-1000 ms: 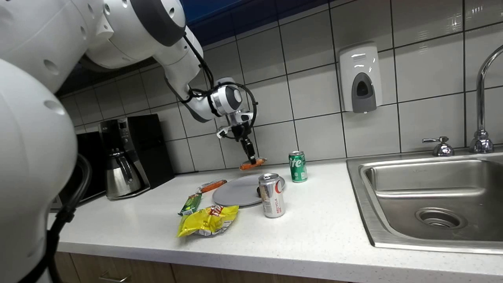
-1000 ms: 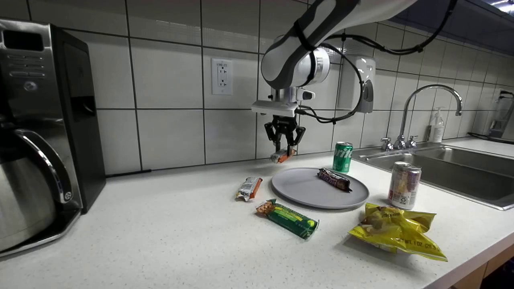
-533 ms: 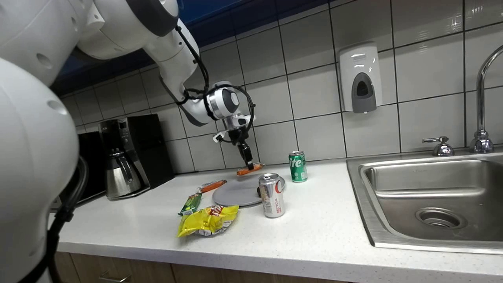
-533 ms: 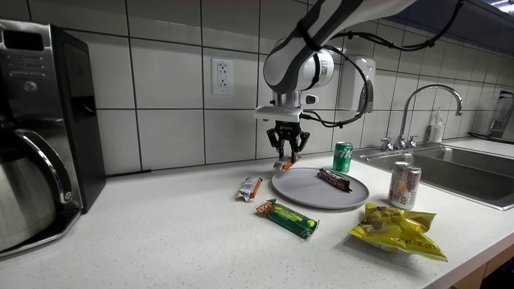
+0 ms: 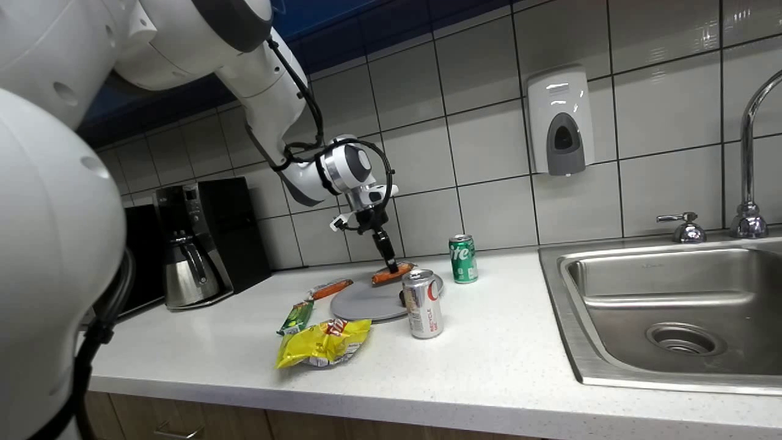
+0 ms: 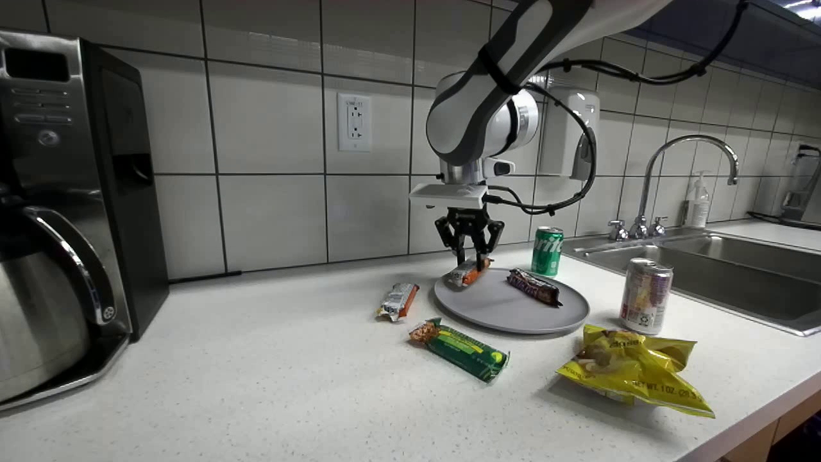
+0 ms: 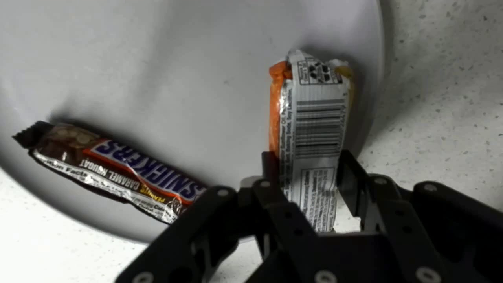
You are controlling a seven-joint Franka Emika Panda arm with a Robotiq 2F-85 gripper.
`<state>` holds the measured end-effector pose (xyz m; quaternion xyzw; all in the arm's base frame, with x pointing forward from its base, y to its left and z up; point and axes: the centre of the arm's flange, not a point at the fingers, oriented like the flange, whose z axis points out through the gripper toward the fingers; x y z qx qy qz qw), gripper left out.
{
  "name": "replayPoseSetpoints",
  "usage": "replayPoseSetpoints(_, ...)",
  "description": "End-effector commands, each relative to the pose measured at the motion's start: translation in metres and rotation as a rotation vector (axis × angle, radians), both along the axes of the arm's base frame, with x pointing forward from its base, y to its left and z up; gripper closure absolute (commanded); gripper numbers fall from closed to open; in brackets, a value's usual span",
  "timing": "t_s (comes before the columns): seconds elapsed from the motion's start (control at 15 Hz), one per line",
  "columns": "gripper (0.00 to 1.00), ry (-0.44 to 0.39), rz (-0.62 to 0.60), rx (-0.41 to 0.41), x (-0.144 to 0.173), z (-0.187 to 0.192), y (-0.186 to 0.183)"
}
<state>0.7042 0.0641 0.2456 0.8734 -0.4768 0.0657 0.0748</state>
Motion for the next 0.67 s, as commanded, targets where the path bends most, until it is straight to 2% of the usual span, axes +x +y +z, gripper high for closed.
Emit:
replayPoseSetpoints(0.0, 0.84, -0.005, -0.046, -0.017, -0.019, 0.0101, 0.0024)
replayPoseSetpoints(0.2, 0.84, -0.006, -0.061, -0.016, -0.0227, 0.012, 0.0038)
replayPoseSetpoints(0.27, 0.34, -0.001, -0.073, -0.014, -0.0234, 0.0135, 0.0038)
replayPoseSetpoints(0.33, 0.33, 0.0, -0.071, -0.013, -0.024, 0.0142, 0.0038)
replayPoseSetpoints(0.6, 0.05, 0.008, -0.039, -0.009, -0.0275, 0.0175, -0.0005)
